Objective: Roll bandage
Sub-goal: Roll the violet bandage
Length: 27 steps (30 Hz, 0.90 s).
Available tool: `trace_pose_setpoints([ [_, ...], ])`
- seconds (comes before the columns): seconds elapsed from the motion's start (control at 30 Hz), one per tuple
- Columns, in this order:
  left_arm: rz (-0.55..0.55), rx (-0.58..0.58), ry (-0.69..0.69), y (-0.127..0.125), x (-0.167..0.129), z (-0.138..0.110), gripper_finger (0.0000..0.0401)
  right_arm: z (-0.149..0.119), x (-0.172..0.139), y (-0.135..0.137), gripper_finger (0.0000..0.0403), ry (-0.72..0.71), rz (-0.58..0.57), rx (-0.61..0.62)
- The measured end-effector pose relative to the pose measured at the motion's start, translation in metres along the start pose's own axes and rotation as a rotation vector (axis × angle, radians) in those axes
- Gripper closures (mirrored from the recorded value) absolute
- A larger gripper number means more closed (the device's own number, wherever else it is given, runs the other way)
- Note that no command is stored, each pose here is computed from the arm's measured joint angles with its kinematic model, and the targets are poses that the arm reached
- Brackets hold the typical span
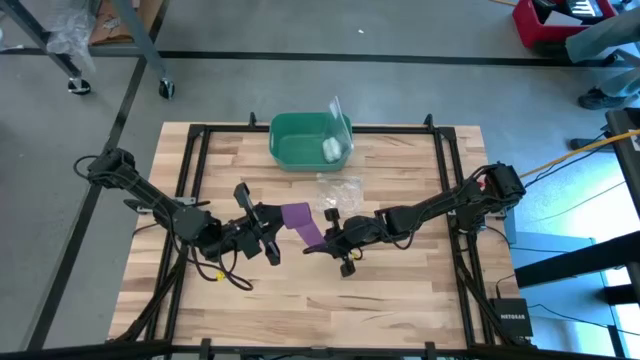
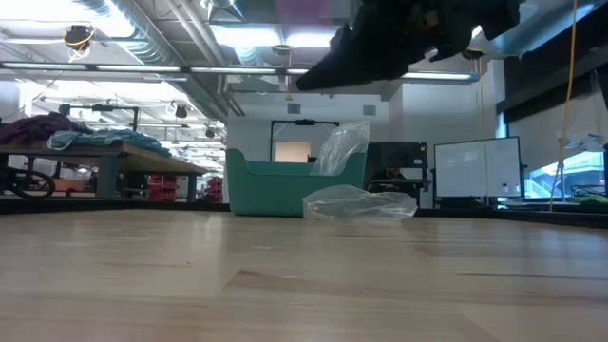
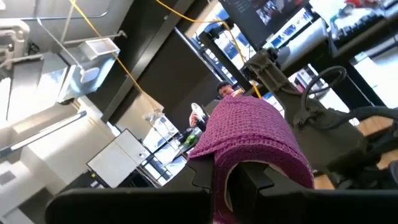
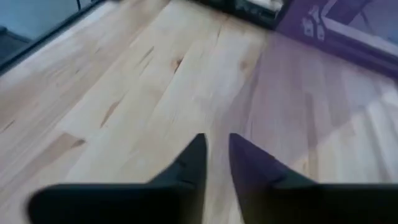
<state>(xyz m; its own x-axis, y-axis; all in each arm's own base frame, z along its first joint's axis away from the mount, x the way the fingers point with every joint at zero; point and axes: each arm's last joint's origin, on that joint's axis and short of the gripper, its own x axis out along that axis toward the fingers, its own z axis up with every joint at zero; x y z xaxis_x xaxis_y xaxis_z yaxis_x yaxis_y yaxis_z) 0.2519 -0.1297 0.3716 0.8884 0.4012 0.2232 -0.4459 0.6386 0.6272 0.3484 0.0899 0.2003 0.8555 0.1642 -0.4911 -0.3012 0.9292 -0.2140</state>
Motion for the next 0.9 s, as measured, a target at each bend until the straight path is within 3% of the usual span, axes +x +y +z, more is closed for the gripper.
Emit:
trace_pose_setpoints([
  [0.23,-0.011,0.016,0.004,-0.001,0.0,-0.001,0.0386,0.005,-0.03,-0.005,0.0189,0.113,-0.059,-0.008],
  [0.37,-0.038,0.033,0.026,-0.005,0.001,-0.004,0.0386,0.011,-0.064,-0.009,0.0135,0.181,-0.055,0.025],
  [0.6,-0.1,-0.015,0.083,-0.018,0.002,-0.013,0.0386,0.02,-0.107,-0.012,0.0108,0.179,-0.03,0.113],
  [0.9,-0.104,0.039,0.224,-0.074,0.015,-0.039,0.0386,-0.003,-0.105,0.004,0.0107,0.186,0.0,0.207],
])
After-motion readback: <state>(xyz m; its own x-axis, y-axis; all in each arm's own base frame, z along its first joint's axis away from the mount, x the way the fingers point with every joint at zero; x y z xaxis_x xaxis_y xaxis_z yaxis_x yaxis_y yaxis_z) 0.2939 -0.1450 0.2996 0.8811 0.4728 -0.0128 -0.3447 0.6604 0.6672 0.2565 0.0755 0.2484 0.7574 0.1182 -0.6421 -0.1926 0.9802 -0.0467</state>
